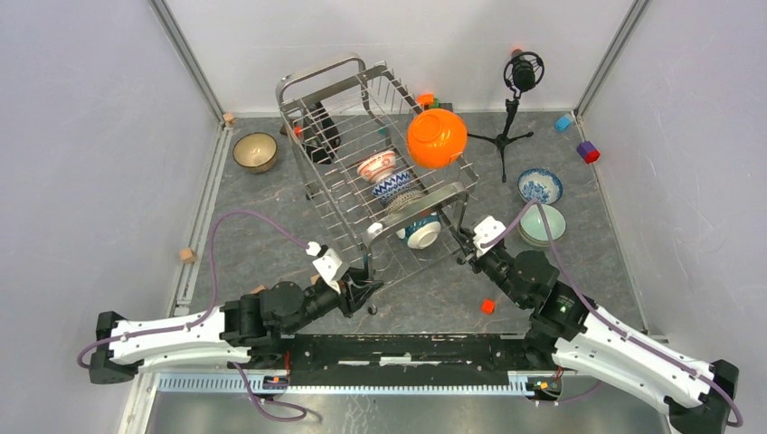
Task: Unload the bowls from the dish rack
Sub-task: Adjust the dish rack at the center of the board.
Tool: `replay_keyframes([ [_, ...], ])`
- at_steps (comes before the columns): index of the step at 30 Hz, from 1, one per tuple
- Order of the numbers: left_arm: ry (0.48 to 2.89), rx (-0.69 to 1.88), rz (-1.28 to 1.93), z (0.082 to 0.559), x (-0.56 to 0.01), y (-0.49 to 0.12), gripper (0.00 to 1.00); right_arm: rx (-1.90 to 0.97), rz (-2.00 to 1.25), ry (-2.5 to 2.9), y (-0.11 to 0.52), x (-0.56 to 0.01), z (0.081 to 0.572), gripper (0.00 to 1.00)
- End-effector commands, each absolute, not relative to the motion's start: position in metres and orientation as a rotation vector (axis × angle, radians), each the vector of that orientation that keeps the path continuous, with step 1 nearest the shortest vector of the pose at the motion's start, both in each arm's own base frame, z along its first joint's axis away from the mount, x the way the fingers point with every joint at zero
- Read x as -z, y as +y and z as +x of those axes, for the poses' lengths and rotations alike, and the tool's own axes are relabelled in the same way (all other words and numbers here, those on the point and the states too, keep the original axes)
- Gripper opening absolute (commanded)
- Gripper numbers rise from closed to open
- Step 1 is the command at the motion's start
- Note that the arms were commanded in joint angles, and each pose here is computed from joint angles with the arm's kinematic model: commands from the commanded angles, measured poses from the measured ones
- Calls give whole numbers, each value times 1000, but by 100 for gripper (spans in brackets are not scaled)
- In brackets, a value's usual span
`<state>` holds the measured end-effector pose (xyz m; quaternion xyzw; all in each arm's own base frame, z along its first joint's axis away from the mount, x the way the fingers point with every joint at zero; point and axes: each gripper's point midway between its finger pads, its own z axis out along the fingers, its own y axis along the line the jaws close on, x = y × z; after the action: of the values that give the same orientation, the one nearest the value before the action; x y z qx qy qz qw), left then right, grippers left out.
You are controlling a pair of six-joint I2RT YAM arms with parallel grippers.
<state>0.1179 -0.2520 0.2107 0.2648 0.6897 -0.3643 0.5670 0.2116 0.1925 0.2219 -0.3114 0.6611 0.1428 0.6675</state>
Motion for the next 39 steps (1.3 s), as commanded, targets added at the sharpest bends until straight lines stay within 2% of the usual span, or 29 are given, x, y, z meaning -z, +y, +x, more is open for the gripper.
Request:
replay_keyframes([
  [1, 1739, 730, 278, 154, -194, -229, 2, -531, -657, 1547, 200, -231, 185, 0],
  [10, 1737, 708, 278, 160, -188, -241, 2, -557, -602, 1529, 184, -241, 176, 0],
  [21, 1740, 484, 100, 190, -188, -225, 2, -689, -604, 1538, 204, -232, 168, 0],
  [37, 1685, 287, -165, 202, -178, -155, 2, -897, -635, 1533, 245, -227, 157, 0],
  [39, 1684, 274, -163, 202, -178, -153, 7, -909, -639, 1534, 252, -223, 158, 0],
])
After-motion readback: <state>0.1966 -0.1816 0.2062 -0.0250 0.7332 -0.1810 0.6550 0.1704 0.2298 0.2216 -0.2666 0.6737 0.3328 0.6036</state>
